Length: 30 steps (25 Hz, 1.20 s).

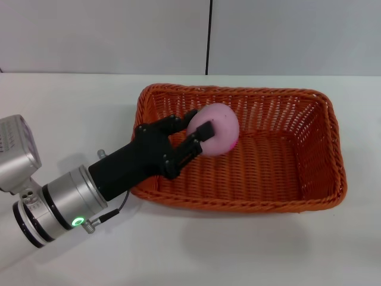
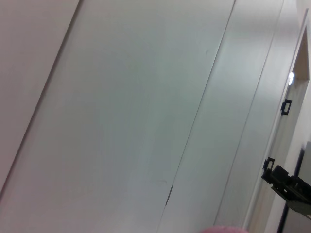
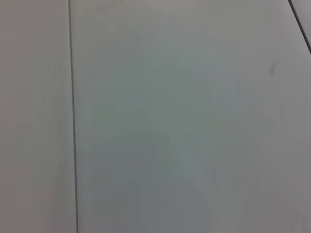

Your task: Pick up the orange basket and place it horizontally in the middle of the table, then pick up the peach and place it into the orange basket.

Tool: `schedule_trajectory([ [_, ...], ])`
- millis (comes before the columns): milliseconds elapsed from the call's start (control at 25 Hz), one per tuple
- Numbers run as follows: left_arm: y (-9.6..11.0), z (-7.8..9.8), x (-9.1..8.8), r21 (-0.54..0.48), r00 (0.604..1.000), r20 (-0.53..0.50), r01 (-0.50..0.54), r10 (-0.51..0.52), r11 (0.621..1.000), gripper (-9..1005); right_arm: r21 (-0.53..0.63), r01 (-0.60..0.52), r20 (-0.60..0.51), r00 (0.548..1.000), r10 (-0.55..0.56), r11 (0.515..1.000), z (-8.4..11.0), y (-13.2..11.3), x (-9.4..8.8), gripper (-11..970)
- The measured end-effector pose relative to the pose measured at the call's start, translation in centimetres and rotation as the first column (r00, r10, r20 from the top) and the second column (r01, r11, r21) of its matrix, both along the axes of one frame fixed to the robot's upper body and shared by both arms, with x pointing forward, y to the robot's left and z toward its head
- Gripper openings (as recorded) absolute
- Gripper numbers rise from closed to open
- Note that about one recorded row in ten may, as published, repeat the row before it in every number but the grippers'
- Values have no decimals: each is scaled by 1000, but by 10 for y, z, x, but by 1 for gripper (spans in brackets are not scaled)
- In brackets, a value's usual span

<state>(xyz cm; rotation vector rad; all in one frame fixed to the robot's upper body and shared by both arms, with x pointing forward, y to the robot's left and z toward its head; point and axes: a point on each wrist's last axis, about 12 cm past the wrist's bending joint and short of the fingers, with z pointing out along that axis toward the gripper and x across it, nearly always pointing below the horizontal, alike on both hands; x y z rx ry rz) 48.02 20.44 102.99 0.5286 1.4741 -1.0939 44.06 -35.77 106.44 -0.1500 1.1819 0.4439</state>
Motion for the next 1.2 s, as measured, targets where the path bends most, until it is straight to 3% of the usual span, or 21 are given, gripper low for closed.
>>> schedule_trajectory([
  [280, 10, -4, -6, 6, 999, -7, -38, 38, 999, 367, -2, -6, 0, 1000, 6, 1000, 1, 2, 6, 493],
  [360, 16, -5, -7, 6, 998, -8, -68, 68, 998, 455, -1, -5, 0, 1000, 5, 1000, 1, 2, 6, 493],
  [600, 51, -10, -16, 17, 965, 28, -261, 261, 965, 704, 49, 71, -21, 997, -70, 996, -5, -4, -1, 492],
  [720, 71, -14, -27, 21, 902, 87, -427, 424, 904, 822, 127, 220, -66, 975, -213, 967, -16, -14, -9, 492],
  [800, 84, -16, -36, 31, 841, 137, -532, 524, 846, 832, 138, 250, -80, 967, -241, 958, -18, -16, -10, 492],
  [880, 99, -18, -49, 41, 749, 185, -652, 636, 757, 832, 136, 279, -93, 959, -268, 951, -22, -15, -12, 492],
  [920, 99, -18, -49, 41, 749, 185, -652, 636, 757, 832, 131, 285, -96, 957, -274, 949, -23, -14, -12, 492],
  [1120, 119, -22, -64, 53, 643, 200, -760, 739, 647, 832, 102, 292, -99, 954, -282, 951, -27, -7, -13, 492],
  [1200, 122, -23, -67, 58, 630, 199, -773, 751, 632, 832, 93, 293, -94, 954, -284, 952, -28, -4, -13, 492],
])
